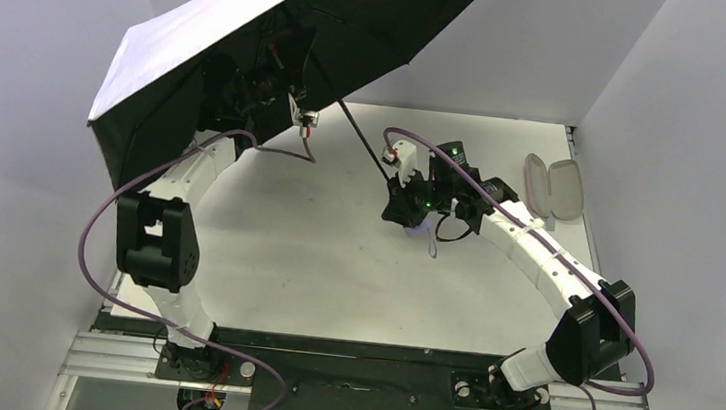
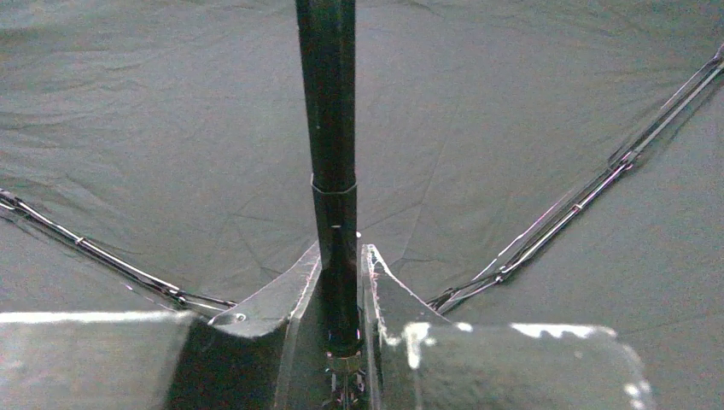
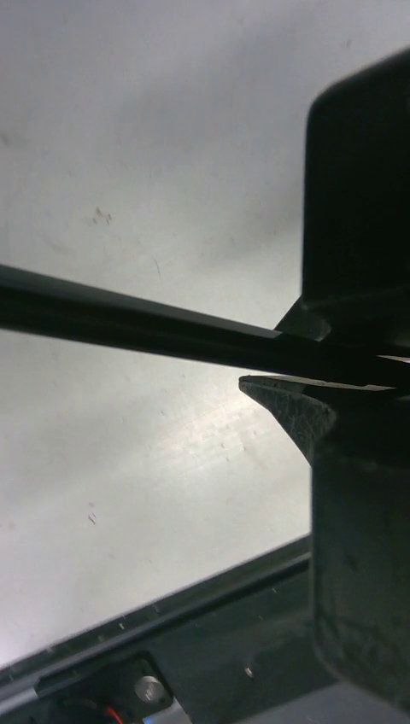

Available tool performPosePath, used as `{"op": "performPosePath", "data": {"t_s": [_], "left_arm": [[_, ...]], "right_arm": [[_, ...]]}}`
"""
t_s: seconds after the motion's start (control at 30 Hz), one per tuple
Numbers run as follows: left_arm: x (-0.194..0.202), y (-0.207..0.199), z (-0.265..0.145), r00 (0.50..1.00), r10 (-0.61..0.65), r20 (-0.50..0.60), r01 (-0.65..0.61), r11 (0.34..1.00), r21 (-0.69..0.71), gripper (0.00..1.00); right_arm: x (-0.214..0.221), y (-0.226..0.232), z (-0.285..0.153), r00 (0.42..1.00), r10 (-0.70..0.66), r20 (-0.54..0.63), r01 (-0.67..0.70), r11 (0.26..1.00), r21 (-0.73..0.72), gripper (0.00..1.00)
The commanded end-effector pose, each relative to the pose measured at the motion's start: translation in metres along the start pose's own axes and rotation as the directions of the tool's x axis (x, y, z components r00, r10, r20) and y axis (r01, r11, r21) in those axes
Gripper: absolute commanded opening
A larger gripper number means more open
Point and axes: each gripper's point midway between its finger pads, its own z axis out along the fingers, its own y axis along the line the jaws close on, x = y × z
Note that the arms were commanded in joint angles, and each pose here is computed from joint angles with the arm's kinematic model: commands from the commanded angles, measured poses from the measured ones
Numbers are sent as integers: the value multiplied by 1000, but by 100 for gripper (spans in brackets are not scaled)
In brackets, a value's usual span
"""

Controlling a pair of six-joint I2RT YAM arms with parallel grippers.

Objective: Open the umbrella

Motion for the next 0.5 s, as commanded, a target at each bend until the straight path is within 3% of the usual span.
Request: {"op": "performPosePath", "data": {"t_s": [0.0, 0.23, 0.37, 0.47], "left_arm": [[216, 94, -169, 567, 242, -787, -285, 955, 88, 3], [234, 102, -180, 524, 252, -814, -314, 945, 91, 0], [221, 103, -172, 573, 250, -780, -330, 942, 58, 4], [195, 98, -157, 646, 219, -731, -296, 955, 25, 8]], "right_arm": [[126, 61, -38, 910, -10, -415, -72, 981, -181, 0], [140, 59, -41, 883, -41, -467, -50, 982, -181, 0], [138, 61, -41, 884, -54, -463, -44, 979, -199, 0], [122, 65, -38, 908, -45, -415, -49, 976, -214, 0]]}}
